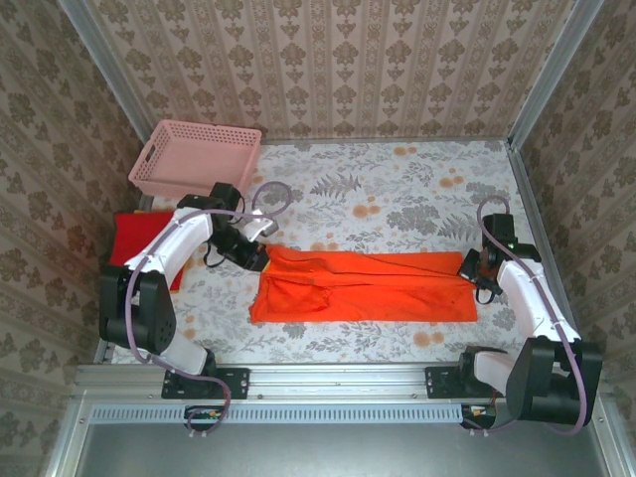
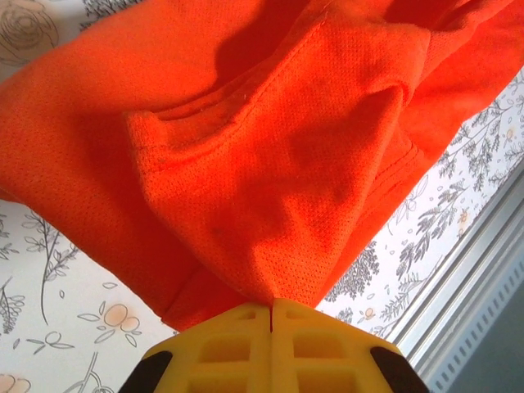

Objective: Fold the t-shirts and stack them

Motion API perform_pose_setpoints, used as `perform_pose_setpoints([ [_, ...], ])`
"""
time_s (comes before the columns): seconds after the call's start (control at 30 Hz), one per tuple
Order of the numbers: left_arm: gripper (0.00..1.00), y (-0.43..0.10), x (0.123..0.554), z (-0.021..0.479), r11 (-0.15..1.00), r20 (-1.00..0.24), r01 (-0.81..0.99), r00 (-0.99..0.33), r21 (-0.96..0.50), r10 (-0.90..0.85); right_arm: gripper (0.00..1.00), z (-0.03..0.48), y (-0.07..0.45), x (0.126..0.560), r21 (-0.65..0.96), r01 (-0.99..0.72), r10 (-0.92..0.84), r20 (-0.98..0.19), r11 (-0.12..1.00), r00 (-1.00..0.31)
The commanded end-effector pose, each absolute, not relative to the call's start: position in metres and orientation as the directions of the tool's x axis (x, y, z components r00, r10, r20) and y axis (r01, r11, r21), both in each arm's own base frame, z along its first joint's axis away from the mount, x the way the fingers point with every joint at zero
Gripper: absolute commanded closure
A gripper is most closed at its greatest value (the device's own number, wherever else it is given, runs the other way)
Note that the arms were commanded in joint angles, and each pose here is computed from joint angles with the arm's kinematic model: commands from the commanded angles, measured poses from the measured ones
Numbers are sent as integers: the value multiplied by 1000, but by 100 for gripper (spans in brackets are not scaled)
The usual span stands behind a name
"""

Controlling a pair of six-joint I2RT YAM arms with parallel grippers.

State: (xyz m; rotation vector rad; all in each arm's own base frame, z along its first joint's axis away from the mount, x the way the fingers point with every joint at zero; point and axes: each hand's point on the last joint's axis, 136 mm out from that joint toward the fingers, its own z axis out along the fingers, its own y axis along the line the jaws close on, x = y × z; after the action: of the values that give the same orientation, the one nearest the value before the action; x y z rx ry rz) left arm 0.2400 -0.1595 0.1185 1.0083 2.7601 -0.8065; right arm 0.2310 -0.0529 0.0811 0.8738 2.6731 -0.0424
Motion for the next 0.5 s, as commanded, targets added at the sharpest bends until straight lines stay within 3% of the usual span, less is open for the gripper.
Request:
perform_pose_setpoints([
  [0.0,100,-157,225,122,640,-225,617,-777,-458,587,100,81,-59,217,26,615,594,-296,788,-748],
  [0.13,100,-153,221,126,651,-213,611,-782,-450,586,100,91,-62,214,19,610,581,-329,793,-745],
  [0.47,100,-152,208,119,655,-165,592,-788,-470,593,100,76,-62,207,2,632,606,-284,775,-743],
])
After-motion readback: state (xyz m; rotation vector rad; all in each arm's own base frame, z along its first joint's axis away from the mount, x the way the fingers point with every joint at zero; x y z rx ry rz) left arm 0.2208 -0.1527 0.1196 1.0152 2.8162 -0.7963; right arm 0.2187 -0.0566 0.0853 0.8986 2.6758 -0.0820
